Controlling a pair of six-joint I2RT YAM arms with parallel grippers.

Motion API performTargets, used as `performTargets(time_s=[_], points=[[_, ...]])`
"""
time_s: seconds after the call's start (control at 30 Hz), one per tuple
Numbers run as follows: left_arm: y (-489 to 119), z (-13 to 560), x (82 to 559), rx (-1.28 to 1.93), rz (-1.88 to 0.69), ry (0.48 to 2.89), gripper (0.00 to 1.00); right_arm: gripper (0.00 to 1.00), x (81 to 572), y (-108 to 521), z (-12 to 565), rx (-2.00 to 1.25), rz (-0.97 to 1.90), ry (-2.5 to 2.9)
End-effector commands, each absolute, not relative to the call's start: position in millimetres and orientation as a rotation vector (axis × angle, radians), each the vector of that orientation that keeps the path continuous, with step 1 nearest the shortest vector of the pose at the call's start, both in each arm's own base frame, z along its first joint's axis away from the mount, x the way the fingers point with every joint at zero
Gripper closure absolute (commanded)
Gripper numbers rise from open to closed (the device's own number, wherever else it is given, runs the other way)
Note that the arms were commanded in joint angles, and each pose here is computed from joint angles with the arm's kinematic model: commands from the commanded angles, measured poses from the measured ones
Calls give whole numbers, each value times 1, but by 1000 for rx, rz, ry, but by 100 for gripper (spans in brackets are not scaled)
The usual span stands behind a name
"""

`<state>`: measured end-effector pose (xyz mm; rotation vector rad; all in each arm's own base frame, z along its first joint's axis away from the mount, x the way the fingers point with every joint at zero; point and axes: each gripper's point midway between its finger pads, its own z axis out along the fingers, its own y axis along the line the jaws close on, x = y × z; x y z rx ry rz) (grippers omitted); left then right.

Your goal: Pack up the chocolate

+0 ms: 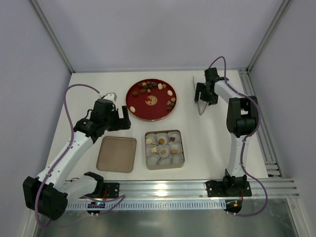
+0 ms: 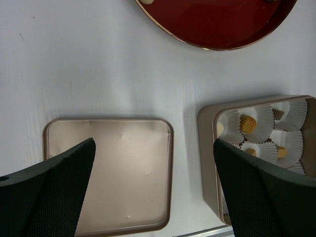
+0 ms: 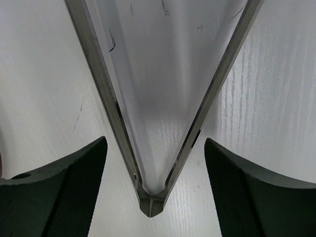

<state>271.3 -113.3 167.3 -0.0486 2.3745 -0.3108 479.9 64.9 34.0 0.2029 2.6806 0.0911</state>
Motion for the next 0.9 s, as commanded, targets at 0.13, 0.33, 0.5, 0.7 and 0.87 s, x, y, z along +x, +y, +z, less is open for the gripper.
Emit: performTargets(time_s=[0.13, 0.33, 0.5, 0.7, 0.87], points=[[-114, 181, 279, -54, -314, 2349, 0, 9, 489, 70, 88, 178, 130, 2567], [-113, 168, 270, -73, -303, 2417, 0, 7, 485, 78, 133, 169, 214, 2485], [-112, 138, 260, -107, -285, 2519, 3, 7, 472, 88, 177, 145, 287, 2393], [-123, 97, 249, -116, -221, 2647, 14, 13, 432, 120, 218, 42, 368, 2298], [-141, 78, 241, -66, -161, 2703, 23, 16, 397, 141, 244, -30, 426, 2220]])
